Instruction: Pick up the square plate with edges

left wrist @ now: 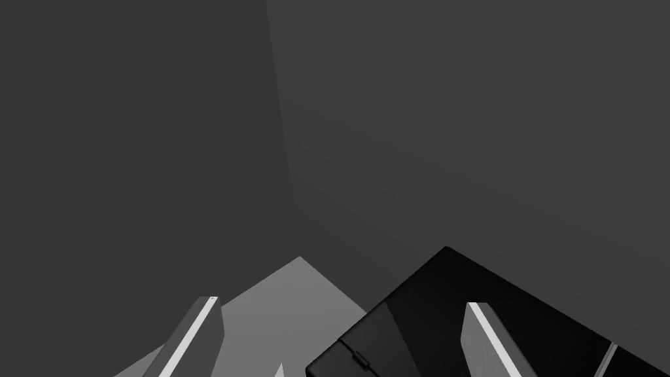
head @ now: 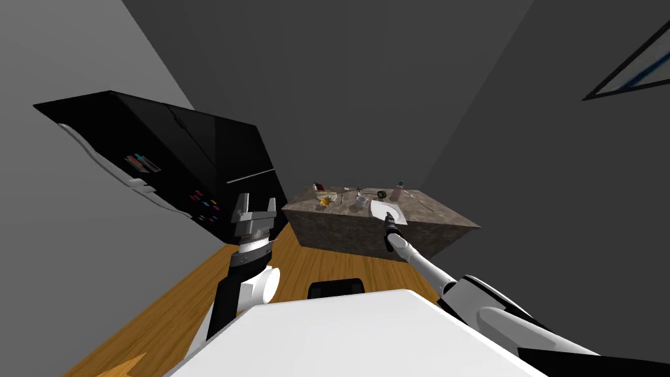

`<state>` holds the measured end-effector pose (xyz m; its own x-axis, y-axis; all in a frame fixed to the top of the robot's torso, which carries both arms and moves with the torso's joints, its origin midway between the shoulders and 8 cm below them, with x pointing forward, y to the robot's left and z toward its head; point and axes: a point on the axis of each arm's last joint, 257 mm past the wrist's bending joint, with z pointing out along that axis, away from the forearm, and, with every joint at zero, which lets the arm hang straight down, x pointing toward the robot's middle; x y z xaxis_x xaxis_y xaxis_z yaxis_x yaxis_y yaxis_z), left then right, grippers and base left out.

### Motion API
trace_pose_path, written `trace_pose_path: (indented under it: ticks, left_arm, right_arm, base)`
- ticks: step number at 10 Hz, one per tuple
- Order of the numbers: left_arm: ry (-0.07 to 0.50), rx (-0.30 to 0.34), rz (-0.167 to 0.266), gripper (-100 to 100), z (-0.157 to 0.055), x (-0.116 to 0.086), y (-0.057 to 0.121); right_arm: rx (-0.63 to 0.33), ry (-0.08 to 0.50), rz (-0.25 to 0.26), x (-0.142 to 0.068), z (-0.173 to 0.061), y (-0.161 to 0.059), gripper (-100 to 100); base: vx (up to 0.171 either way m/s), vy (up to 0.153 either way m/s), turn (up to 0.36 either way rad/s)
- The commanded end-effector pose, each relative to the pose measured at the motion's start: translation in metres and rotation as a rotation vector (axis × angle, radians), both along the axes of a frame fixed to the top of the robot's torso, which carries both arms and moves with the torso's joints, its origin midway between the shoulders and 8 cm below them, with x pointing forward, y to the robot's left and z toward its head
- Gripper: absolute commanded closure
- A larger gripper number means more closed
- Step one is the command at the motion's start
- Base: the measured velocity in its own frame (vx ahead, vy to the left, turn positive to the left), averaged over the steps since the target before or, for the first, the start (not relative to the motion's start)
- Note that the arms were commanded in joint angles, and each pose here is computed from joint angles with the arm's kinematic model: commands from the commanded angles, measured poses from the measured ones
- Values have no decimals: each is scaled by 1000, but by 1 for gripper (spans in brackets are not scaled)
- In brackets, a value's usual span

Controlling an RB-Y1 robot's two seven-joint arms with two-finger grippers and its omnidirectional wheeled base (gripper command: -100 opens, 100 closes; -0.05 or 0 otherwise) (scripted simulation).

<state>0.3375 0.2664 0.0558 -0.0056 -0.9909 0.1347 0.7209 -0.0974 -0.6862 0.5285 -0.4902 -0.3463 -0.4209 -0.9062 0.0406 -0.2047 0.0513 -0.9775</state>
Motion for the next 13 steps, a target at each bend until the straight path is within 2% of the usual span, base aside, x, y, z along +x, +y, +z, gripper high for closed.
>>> trace_pose_path:
  ticks: [1,7,8,9,10,13]
  left_arm:
    - [0,0,0,0,0,0,0]
    - [0,0,0,0,0,0,0]
    - [0,0,0,0,0,0,0]
    - [0,0,0,0,0,0,0]
    - [0,0,0,0,0,0,0]
    - [0,0,0,0,0,0,0]
  right_arm:
    - [2,-13,-43,-2,6,-17,-100]
    - [-1,-18,-192,-21,8,-72,-100]
    - [-6,-4,-219,-28,2,-80,-100]
    - [2,-15,-241,-30,6,-88,-100]
    - [2,-15,-242,-30,6,-88,-100]
    - [11,2,-327,-50,-4,-112,-100]
  base:
    - [-70,-60,171]
    - [-77,-48,246]
    - [-110,-49,286]
    - [-95,-35,198]
    - [-31,-12,-3]
    - [-72,-30,283]
